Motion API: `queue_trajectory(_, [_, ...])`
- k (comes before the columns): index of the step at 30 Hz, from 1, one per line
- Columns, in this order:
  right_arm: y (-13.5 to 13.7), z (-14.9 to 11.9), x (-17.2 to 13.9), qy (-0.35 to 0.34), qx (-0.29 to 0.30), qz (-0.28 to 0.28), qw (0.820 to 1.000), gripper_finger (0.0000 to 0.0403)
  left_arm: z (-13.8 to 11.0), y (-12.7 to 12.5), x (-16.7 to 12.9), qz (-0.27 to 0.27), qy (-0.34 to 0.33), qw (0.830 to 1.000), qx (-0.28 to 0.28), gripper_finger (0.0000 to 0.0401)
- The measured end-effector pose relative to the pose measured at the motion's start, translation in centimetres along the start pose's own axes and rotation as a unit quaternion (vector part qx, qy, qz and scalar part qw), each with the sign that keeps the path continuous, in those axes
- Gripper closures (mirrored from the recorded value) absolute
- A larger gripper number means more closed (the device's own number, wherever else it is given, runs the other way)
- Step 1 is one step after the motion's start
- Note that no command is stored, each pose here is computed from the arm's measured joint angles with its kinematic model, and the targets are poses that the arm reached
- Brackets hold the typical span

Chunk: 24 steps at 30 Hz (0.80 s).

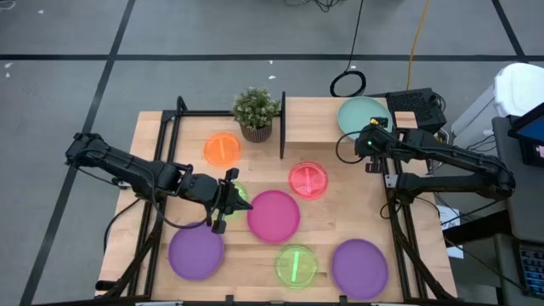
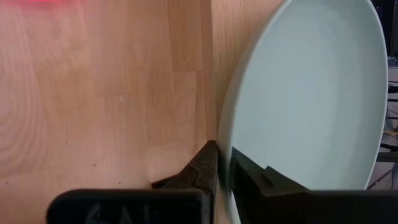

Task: Place and stack plates onto a shelf
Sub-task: Put the top green plate on the shelf, then put the top light green plate on the shelf

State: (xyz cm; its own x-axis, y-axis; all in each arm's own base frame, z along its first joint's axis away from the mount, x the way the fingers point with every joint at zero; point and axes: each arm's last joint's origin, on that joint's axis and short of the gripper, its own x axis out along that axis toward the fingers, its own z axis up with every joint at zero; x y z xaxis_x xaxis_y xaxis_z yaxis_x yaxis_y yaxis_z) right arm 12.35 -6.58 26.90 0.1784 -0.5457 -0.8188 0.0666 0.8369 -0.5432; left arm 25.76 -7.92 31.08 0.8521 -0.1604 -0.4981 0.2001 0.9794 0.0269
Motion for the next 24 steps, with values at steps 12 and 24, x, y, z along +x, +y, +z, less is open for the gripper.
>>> queue_trajectory(12, [-0.2, -0.1, -0.3, -0.013, 0.013, -0.017, 1.000, 0.0283, 0.0, 0.0, 0.0, 0.000, 0.000, 1.000, -0.002, 0.0398])
queue_trajectory(24, [0.3, -0.9, -1.9, -0.083, 0.096, 0.024, 0.992, 0.0225, 0.0, 0.0, 0.0, 0.000, 0.000, 1.000, -0.002, 0.0398])
